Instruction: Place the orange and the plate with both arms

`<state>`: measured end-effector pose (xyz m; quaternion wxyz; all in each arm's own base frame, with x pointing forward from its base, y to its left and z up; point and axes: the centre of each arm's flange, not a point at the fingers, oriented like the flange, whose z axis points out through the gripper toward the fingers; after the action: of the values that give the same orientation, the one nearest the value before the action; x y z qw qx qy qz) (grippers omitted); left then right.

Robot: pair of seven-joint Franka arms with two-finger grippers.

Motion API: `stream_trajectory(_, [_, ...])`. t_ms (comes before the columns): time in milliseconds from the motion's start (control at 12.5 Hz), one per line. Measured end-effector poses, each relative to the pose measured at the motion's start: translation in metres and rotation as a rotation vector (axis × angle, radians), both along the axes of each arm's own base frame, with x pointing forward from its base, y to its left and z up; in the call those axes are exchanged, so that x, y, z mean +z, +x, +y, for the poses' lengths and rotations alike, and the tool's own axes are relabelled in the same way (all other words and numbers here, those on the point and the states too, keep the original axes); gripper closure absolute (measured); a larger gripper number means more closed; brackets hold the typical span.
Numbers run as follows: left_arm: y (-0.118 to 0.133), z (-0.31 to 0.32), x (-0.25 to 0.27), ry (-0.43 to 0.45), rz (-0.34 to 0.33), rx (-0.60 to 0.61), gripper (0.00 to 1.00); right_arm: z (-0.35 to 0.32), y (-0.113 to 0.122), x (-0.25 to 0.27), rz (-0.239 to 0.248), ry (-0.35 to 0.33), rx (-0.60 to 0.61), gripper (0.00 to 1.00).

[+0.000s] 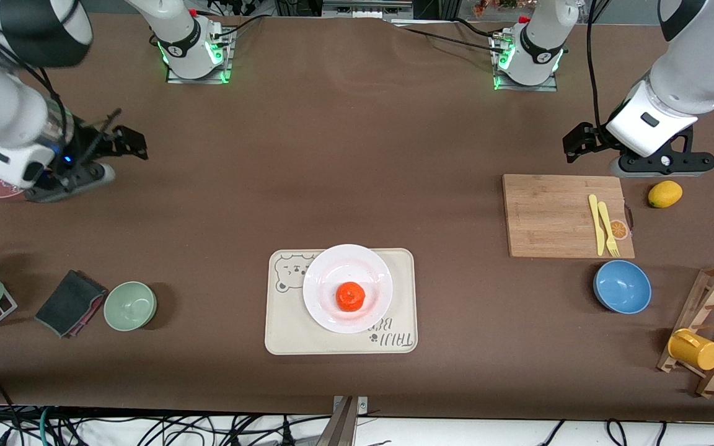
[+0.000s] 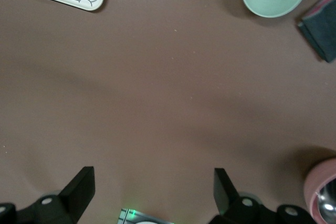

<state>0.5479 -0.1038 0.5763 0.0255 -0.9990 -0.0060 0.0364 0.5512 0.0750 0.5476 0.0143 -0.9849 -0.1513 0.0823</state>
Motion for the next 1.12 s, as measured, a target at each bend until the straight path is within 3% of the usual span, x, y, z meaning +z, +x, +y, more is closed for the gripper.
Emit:
stream_trajectory(239, [0.0000, -0.0001, 0.0000, 0.000, 0.000, 0.000, 0.00, -0.0056, -0.0094, 0.0188, -0.031, -0.033, -0.006, 0.00])
stream_trajectory(1117, [-0.0003, -0.0014, 0.0000, 0.000, 0.000, -0.003, 0.00, -0.0061, -0.0087, 0.0183, -0.033, -0.037, -0.011, 0.00])
